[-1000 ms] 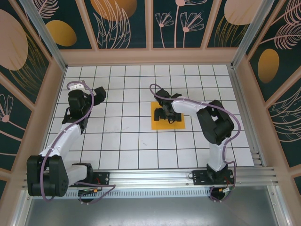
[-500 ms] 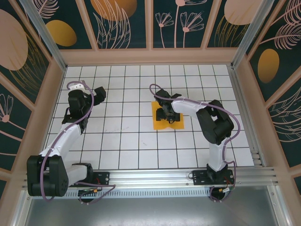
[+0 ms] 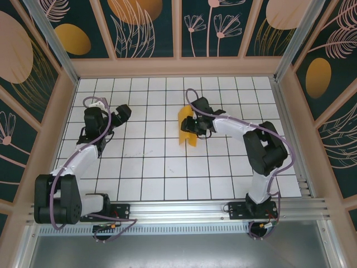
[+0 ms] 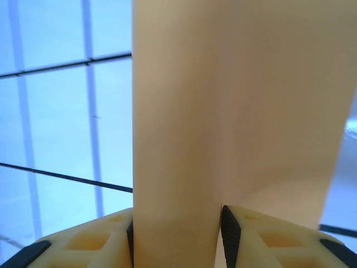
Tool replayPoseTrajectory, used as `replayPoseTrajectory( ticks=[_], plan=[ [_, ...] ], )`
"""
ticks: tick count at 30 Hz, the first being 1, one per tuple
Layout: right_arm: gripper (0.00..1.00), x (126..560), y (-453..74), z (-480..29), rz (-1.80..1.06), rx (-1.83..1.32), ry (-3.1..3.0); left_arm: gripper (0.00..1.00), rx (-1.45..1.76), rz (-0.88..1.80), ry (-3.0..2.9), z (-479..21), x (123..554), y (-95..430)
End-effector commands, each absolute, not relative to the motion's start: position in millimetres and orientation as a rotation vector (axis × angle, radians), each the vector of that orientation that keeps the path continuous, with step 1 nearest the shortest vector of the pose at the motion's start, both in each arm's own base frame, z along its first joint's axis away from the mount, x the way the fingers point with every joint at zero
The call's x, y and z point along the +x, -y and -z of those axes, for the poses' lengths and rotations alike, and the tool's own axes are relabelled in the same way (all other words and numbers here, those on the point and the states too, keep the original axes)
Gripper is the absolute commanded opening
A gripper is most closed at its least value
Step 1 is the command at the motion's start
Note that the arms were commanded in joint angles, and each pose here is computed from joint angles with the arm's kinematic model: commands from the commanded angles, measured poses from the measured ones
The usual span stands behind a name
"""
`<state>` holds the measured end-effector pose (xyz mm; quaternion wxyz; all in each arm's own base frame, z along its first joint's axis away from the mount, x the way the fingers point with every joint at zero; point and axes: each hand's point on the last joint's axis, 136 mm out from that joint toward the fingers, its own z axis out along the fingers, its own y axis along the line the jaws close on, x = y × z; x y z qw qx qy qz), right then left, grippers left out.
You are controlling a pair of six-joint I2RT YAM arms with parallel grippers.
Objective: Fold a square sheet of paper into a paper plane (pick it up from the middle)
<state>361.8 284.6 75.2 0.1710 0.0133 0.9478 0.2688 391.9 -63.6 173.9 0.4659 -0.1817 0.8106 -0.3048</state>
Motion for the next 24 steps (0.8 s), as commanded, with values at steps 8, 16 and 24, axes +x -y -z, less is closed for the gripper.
replayPoseTrajectory(
  ticks=[8,16,24],
  plan=[
    [0.37,345,-330,-128,-1.332,-0.091,-2.514,0.79,-0.398,1.035,-2.079,-152,384,134],
    [0.33,334,-317,-88,-1.245,-0.019,-2.633,0.62,-0.362,1.182,-2.08,-142,388,176],
    [0.31,342,-290,-54,-1.099,0.116,-2.711,0.49,-0.301,1.245,-2.145,-124,388,220]
  ],
)
